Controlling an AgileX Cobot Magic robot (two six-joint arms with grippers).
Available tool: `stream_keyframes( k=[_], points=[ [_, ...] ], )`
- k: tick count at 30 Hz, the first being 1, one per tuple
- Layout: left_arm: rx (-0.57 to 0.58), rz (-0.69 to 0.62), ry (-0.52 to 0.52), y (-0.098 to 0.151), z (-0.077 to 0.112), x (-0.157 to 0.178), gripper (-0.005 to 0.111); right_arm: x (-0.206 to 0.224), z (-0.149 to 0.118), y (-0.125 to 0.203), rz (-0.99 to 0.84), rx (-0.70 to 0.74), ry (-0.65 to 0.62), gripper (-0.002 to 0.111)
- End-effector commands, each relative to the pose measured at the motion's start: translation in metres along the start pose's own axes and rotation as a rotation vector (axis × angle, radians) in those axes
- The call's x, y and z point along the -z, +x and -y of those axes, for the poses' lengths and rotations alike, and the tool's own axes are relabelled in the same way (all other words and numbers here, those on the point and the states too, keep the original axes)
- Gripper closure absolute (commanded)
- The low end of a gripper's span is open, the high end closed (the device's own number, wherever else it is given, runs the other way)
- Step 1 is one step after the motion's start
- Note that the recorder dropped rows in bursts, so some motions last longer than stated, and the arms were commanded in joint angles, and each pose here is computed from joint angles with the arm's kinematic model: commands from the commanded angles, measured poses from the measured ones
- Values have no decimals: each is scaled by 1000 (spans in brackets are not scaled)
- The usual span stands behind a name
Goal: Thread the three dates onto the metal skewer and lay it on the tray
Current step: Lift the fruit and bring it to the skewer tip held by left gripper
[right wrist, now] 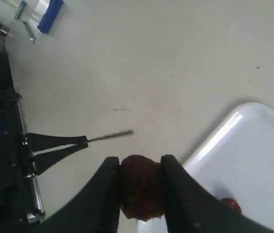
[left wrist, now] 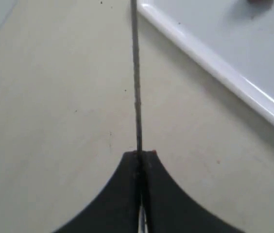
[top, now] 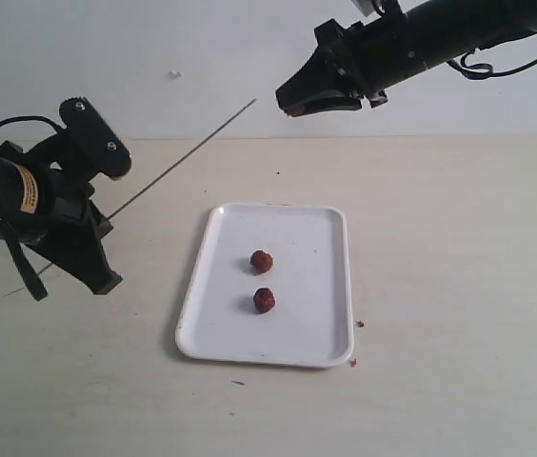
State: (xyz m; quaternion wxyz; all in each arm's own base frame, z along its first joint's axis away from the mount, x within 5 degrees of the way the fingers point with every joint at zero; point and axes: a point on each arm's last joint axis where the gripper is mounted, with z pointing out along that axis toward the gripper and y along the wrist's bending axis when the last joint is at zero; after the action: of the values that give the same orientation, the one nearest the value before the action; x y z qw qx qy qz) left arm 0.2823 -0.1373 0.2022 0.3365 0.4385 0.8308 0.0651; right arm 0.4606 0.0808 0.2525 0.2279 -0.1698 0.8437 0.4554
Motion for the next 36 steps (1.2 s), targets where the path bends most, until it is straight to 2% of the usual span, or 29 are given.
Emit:
stream_keyframes(
  k=[1, 8, 11, 17, 24, 36],
  points=[
    [-109, 81, 0, -3, -1, -13, 107, 2, -2, -3, 24, -46, -21, 80],
    [-89, 159, -91, 12, -39, -21, 107, 8, -4, -4, 12, -27, 10, 80],
    [-139, 180, -116, 14, -46, -21, 107, 9, -5, -5, 20, -56, 6, 80],
    [-280, 180, -97, 19, -43, -37, 107, 10, -6, -5, 20, -79, 7, 80],
    [-301, 275, -88, 23, -43, -57, 107, 11, -10, -6, 25, -86, 3, 80],
    [-303, 319, -93, 19, -43, -56, 107, 11, -10, -6, 26, -91, 3, 80]
  ],
)
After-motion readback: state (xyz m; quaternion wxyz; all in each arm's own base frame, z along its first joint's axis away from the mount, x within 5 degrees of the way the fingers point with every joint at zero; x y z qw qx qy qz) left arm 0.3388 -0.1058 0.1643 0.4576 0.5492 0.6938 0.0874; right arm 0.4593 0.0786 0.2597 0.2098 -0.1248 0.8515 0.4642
